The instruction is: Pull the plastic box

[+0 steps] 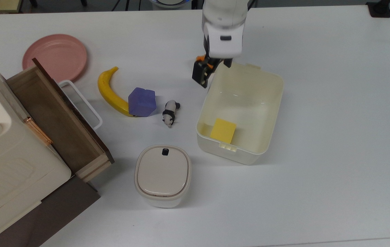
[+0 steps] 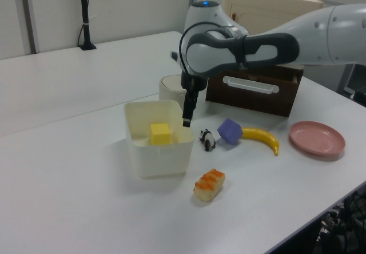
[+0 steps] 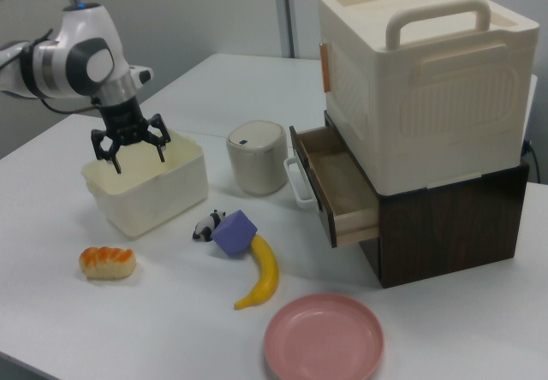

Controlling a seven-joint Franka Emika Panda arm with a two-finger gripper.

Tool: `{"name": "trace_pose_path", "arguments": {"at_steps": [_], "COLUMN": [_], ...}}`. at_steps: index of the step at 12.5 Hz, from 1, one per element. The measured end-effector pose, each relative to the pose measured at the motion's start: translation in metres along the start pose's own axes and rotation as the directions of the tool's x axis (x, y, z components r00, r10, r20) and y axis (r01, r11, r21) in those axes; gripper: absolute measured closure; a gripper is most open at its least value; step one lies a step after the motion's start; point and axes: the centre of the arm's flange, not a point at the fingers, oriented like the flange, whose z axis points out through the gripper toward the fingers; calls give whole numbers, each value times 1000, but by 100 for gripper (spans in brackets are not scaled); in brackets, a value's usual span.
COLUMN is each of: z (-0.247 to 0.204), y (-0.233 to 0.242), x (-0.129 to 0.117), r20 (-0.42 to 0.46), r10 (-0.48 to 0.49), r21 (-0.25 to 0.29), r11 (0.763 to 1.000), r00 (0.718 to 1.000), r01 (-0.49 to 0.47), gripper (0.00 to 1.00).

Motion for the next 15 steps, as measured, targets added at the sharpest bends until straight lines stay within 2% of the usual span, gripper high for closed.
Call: {"name": "trace_pose_path", "arguments": {"at_steps": [1,2,3,4,5,6,7,8,9,11,12,15], "z": [-13,-26,-41,-57,-72,-84,-94,-100,-105,-115,-119,-120], "y": [-3,-6,-6,1,15,31,44,51,56,65,66,65], "x": [-3,-11,-23,-39,-58,-75,-89,-98,-104,-116,-120,-121], "r20": [-4,19,48,62,57,43,29,20,11,-1,-8,-10], "r10": [110,225,331,445,552,651,719,754,775,799,804,776], "r21": [-2,3,5,-1,-6,-1,4,8,12,38,43,46], "r11": [994,974,943,895,833,758,694,657,632,601,595,630], "r00": [994,974,942,893,832,758,694,657,632,601,595,630], "r01": [-110,-225,-332,-446,-553,-652,-720,-754,-775,-799,-803,-775], "gripper": [0,0,0,0,0,0,0,0,0,0,0,0]}}
